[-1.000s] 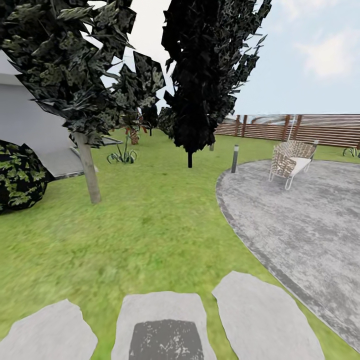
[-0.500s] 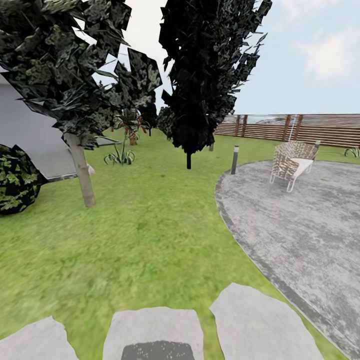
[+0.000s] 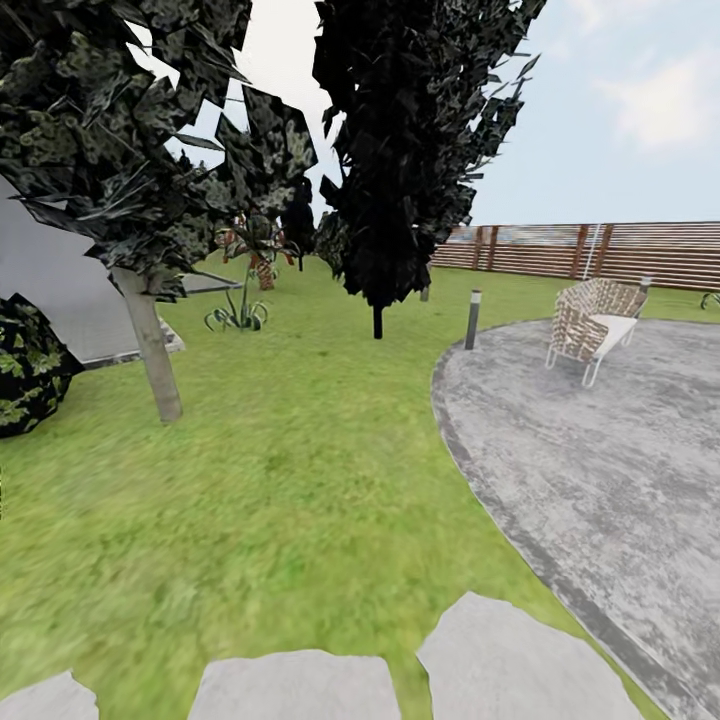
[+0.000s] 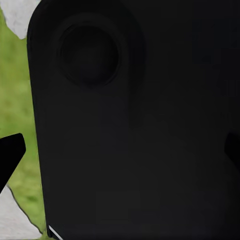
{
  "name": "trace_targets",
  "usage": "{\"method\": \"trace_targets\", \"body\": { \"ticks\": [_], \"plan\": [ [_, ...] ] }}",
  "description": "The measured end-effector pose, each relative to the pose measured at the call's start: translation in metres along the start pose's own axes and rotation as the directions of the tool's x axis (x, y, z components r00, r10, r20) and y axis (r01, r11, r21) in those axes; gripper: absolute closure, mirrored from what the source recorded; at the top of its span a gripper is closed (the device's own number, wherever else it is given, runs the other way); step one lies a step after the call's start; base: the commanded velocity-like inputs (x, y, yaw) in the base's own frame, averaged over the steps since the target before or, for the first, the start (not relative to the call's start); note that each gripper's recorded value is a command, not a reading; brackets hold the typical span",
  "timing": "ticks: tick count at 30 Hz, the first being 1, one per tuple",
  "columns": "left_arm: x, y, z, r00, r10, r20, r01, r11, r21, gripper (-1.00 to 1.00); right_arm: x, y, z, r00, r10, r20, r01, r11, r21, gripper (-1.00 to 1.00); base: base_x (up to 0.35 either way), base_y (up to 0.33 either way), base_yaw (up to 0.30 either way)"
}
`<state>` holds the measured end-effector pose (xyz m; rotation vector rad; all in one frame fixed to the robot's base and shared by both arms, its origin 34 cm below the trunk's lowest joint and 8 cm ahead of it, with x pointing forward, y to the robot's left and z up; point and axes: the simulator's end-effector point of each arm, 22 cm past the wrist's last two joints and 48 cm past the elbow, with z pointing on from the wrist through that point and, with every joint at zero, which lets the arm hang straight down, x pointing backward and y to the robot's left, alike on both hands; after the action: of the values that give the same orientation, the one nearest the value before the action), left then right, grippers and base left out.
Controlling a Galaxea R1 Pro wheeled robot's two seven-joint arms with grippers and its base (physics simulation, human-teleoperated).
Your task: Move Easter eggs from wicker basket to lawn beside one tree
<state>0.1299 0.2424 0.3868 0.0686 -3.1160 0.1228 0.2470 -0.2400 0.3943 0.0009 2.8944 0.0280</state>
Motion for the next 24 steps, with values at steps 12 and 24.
{"method": "trace_targets", "body": {
  "ticks": [12,24],
  "plan": [
    [0.0000,0.0000,0.0000,1.000,-0.001,0.000,0.001,1.000,0.000,-1.00,0.0001,-0.0002,0.0000,1.000,0.002,0.000,-0.002,1.000,0.000,-1.00,0.311,-0.099,0.146],
    [-0.0001,0.0000,0.0000,1.000,-0.001,0.000,0.001,1.000,0.000,-1.00,0.0001,-0.0003,0.0000,1.000,0.002,0.000,-0.002,1.000,0.001,-1.00,0.311,-0.105,0.003]
  ]
}}
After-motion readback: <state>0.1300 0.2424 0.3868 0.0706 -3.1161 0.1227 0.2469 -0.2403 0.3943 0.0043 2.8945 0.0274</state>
